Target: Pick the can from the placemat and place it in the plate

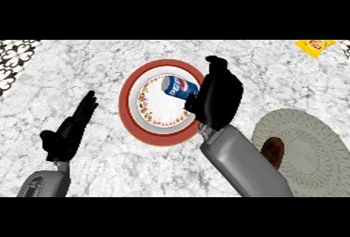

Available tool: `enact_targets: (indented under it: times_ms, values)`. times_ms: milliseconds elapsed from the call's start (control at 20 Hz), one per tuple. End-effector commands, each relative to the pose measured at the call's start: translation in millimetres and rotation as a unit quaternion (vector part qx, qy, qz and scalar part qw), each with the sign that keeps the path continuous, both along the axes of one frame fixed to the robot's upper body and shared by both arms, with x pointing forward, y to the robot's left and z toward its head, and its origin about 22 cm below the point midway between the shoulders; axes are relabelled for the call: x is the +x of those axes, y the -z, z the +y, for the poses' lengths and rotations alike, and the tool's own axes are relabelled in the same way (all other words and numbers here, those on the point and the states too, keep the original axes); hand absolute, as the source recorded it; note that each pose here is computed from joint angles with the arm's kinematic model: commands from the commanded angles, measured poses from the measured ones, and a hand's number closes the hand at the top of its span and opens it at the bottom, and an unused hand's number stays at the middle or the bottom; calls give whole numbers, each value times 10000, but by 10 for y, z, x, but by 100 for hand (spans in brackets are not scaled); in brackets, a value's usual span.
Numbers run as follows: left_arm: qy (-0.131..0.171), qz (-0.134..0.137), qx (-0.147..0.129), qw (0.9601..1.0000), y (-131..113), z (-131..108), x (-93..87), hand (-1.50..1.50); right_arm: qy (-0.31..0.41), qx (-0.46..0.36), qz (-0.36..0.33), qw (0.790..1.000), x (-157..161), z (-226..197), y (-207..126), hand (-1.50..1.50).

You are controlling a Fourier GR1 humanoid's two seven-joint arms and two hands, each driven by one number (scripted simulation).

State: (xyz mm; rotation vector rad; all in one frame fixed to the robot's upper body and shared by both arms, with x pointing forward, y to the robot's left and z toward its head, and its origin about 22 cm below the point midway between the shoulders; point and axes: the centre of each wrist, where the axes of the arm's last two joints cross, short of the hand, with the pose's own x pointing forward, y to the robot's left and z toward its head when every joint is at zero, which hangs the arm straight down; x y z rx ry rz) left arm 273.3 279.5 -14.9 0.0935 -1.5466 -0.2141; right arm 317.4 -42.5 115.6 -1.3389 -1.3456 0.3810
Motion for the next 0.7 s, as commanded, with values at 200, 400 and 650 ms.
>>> enact_targets:
  times_ms: [200, 400, 650]
  values:
    - [79, -15, 55, 10000, -14, -44, 15, 0, 1031, 1673, -262, 9801, 225, -45, 7, -150]
    - [-10, 6, -48, 10000, -10, 8, 10, 0, 886, 2127, -1200, 9657, 278, -143, -148, -150]
    - [-91, 100, -38, 9999, 74, 71, -80, 0, 800, 2973, -1915, 9320, 125, -334, -131, -150]
